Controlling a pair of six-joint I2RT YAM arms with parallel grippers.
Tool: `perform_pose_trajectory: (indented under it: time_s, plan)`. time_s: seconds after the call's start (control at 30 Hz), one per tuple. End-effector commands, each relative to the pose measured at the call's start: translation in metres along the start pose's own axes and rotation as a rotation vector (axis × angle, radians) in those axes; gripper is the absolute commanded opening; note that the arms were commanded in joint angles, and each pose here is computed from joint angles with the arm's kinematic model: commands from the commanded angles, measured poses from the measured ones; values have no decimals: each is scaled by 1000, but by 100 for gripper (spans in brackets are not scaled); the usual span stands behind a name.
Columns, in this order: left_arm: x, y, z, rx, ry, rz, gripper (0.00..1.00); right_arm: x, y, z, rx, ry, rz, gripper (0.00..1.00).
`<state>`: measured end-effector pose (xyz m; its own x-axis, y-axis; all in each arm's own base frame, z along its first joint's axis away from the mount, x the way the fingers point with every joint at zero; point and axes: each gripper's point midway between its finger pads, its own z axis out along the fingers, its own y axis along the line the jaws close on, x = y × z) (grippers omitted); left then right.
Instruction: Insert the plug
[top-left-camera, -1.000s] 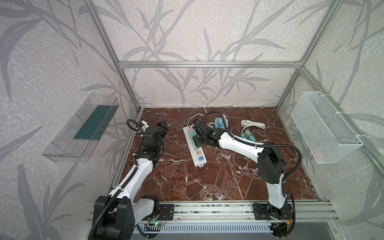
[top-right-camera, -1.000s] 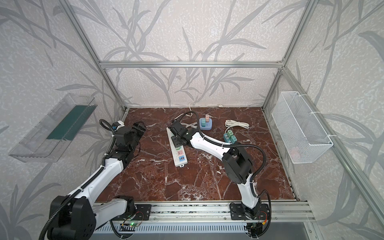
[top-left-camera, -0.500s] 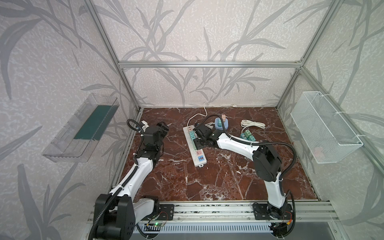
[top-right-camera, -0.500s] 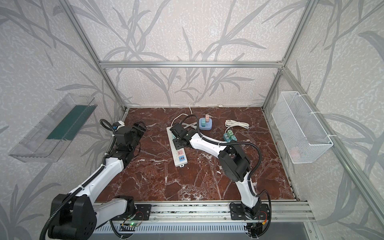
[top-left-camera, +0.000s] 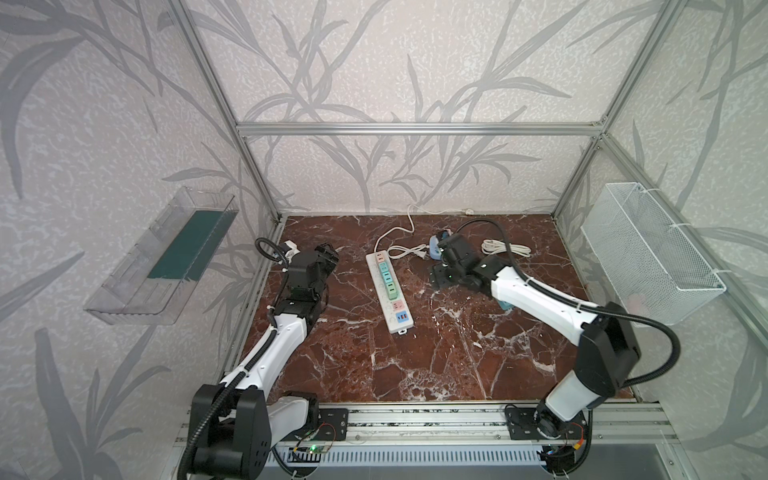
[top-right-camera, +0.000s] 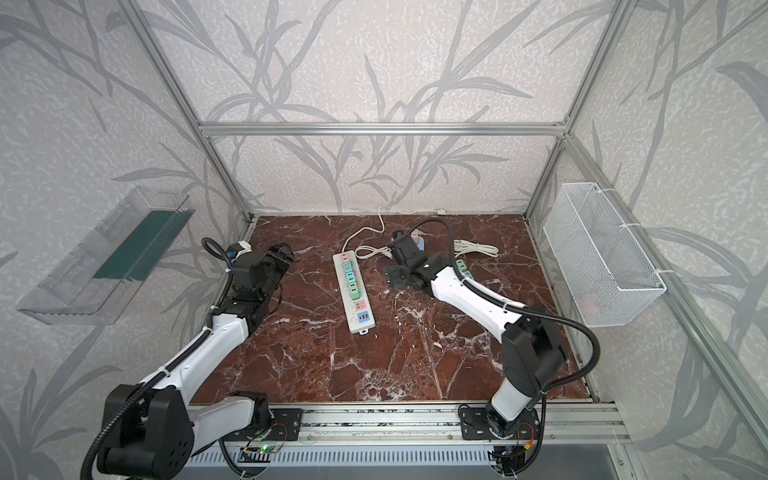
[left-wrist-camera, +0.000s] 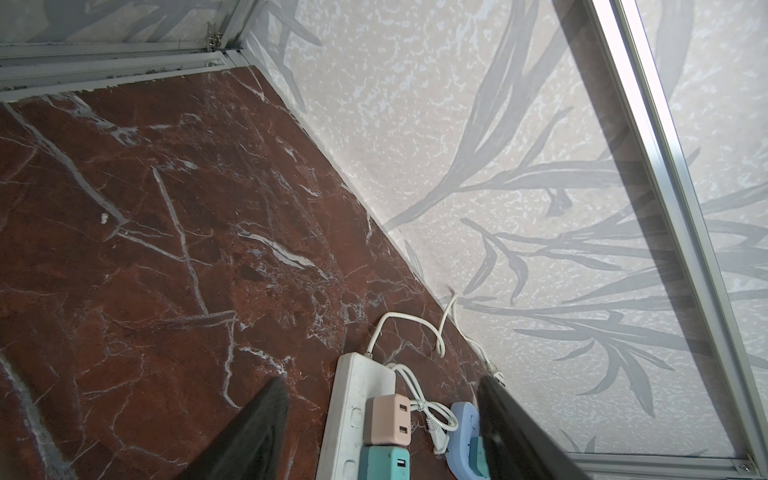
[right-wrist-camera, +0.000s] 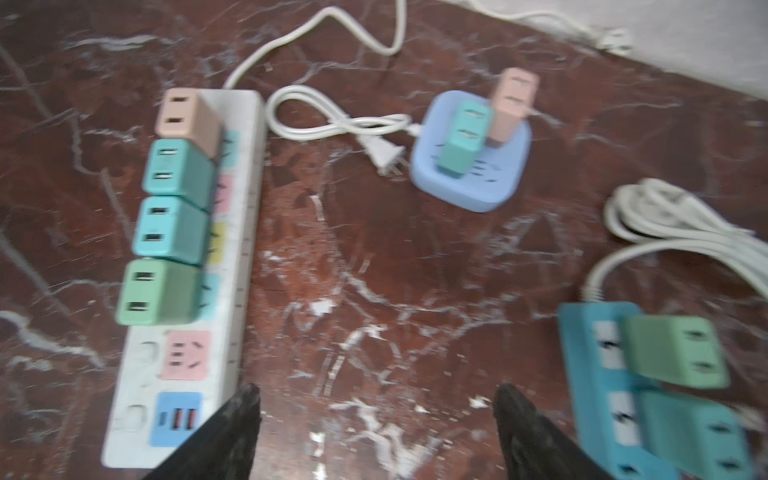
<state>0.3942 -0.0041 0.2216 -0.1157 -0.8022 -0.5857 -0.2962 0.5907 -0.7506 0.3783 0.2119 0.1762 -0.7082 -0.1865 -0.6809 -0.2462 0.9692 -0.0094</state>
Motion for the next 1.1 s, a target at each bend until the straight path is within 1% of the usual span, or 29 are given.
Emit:
perform_pose_trajectory:
  time_s: [0.0, 0.07, 0.17, 0.23, 0.37, 0.43, 0.53, 0.7, 0.77, 0.93, 1.07]
  plan:
    - [-1, 0, 1, 10, -5, -1, 72, 29, -56, 4, 106, 42, 59, 97]
    - [0, 0, 3, 8, -1, -6, 72, 47, -86, 6, 140, 70, 123, 100]
    - [4, 0, 5, 14, 18, -5, 71, 68, -113, 12, 139, 79, 194, 99]
    - [6, 1, 7, 8, 23, 1, 71, 80, -127, 17, 114, 91, 249, 99]
    - [7, 3, 8, 2, 25, 9, 71, 94, -142, 29, 74, 139, 297, 99]
    - [7, 4, 8, -2, 22, 19, 71, 100, -147, 31, 75, 186, 304, 99]
    - [5, 4, 7, -3, 14, 19, 70, 106, -156, 40, 80, 217, 312, 99]
    - [3, 4, 6, -4, 7, 27, 70, 110, -155, 54, 42, 268, 320, 99]
    - [3, 2, 5, 3, 6, 28, 70, 111, -156, 57, 48, 281, 321, 99]
    - [1, 1, 5, 5, 1, 27, 70, 116, -146, 61, -3, 301, 329, 100]
    - [0, 1, 3, 7, -3, 28, 70, 121, -134, 63, -28, 316, 328, 95]
